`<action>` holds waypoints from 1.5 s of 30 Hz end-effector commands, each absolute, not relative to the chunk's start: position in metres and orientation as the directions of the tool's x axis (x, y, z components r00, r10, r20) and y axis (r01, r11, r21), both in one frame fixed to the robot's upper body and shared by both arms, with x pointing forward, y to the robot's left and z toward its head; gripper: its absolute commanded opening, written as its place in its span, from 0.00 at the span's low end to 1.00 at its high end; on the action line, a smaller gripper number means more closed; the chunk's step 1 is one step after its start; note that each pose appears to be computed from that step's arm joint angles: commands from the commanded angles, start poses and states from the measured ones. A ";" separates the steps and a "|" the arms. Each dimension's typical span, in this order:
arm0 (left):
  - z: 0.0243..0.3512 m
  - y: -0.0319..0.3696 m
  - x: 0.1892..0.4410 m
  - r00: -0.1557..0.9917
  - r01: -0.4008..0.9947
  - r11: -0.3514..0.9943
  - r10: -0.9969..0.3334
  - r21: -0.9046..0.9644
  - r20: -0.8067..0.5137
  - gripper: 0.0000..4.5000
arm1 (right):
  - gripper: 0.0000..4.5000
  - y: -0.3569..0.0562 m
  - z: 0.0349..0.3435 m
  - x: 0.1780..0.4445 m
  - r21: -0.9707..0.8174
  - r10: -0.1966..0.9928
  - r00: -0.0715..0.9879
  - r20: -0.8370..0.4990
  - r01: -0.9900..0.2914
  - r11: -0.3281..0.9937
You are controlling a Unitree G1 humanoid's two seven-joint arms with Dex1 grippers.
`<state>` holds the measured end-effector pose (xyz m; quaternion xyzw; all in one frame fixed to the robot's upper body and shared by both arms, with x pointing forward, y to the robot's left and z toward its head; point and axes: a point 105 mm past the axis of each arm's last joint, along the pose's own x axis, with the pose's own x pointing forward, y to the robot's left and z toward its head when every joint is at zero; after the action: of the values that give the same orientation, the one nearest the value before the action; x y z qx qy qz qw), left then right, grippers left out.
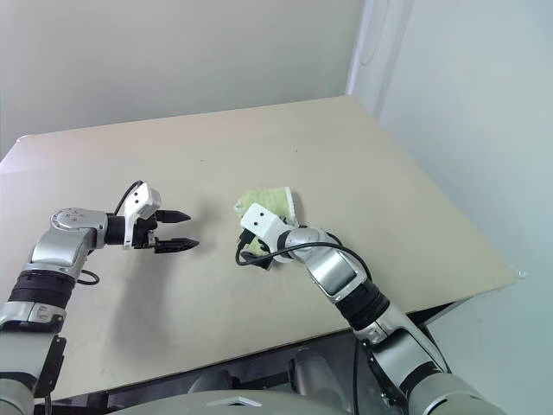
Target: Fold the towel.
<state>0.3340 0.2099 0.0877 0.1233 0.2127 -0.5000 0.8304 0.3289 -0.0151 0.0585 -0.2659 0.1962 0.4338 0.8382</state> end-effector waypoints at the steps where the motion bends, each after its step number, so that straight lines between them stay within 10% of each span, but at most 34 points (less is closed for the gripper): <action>1: 0.101 0.207 0.341 0.427 0.887 0.461 -0.784 0.040 -0.451 0.99 | 1.00 -0.018 0.068 0.338 -0.347 0.606 0.586 -0.538 -0.809 0.474; 5: 0.100 0.206 0.346 0.433 0.884 0.465 -0.781 0.045 -0.449 1.00 | 0.87 -0.019 0.071 0.341 -0.370 0.599 0.602 -0.528 -0.798 0.476; 16: 0.095 0.209 0.351 0.444 0.880 0.471 -0.776 0.056 -0.448 1.00 | 0.01 -0.016 0.097 0.351 -0.414 0.632 0.666 -0.396 -0.744 0.524; 25: 0.091 0.212 0.358 0.465 0.870 0.489 -0.766 0.067 -0.445 1.00 | 0.00 -0.026 0.170 0.361 -0.301 0.696 0.708 -0.115 -0.693 0.655; 37: 0.084 0.197 0.371 0.477 0.869 0.488 -0.774 0.088 -0.417 1.00 | 0.00 -0.216 0.268 0.422 -0.487 0.127 0.979 0.162 -0.033 0.873; 42: 0.081 0.197 0.371 0.482 0.866 0.491 -0.771 0.093 -0.416 1.00 | 0.00 -0.215 0.241 0.417 -0.606 0.217 0.974 0.061 -0.136 0.784; 45: 0.079 0.198 0.371 0.488 0.863 0.496 -0.767 0.097 -0.415 1.00 | 0.00 -0.189 0.152 0.399 -0.642 0.301 0.937 -0.178 -0.342 0.686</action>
<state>0.3641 0.1961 0.0646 0.1311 0.1851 -0.4852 0.8445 0.4079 -0.2135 0.1911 -0.3330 -0.0040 0.1218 0.9350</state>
